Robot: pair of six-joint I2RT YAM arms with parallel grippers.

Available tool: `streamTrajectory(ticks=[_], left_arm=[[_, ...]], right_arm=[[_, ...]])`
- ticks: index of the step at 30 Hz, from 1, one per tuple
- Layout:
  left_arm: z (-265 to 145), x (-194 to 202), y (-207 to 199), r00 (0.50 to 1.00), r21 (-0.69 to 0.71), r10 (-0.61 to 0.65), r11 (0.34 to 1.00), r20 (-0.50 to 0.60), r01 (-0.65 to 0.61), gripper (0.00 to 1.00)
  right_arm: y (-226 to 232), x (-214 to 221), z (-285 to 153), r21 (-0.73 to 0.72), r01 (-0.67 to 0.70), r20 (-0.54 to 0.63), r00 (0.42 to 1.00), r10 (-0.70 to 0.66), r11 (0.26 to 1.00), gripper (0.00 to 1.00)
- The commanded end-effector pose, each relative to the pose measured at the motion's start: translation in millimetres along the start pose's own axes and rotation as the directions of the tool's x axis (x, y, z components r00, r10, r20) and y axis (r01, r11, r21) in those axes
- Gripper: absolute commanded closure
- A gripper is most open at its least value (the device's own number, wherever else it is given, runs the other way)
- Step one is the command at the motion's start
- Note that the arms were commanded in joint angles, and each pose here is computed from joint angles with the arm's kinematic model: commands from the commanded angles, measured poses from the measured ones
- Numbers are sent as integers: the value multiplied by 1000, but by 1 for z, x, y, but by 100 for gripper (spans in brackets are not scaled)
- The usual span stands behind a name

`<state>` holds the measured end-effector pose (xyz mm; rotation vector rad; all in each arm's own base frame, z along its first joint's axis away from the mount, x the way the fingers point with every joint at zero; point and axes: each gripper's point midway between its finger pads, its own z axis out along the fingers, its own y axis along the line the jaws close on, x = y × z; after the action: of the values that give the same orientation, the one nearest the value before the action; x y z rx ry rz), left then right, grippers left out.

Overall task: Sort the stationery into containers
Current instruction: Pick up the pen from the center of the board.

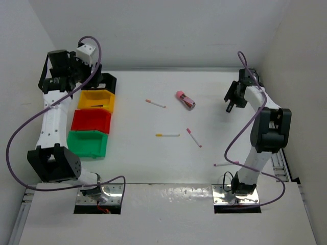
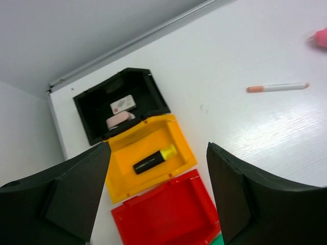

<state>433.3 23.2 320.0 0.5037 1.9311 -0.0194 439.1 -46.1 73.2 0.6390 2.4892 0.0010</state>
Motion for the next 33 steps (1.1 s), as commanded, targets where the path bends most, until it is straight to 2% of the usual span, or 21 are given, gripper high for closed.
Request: streamTrajectory(ticks=[1,13,27,30,31,33], left_arm=[[5,2,-17,994,70,-108,992,29,105,18],[6,9,-24,985,85,-168,983,29,165,19],[8,19,-28,982,89,-190,978,10,188,19],[6,12,-30,979,103,-200,975,30,196,19],[5,7,-31,978,114,-206,973,43,200,19],[2,2,-33,973,131,-222,968,58,213,19]], right_arm=[[-6,-24,12,91,-62,68,996,55,994,41],[-9,-18,62,123,-39,21,999,37,992,44],[-14,-8,93,121,17,-16,1000,-16,992,57],[-15,0,95,121,30,-36,999,-25,992,68],[-16,2,94,118,31,-42,999,-26,992,81],[-13,4,89,91,27,-55,998,-22,995,94]])
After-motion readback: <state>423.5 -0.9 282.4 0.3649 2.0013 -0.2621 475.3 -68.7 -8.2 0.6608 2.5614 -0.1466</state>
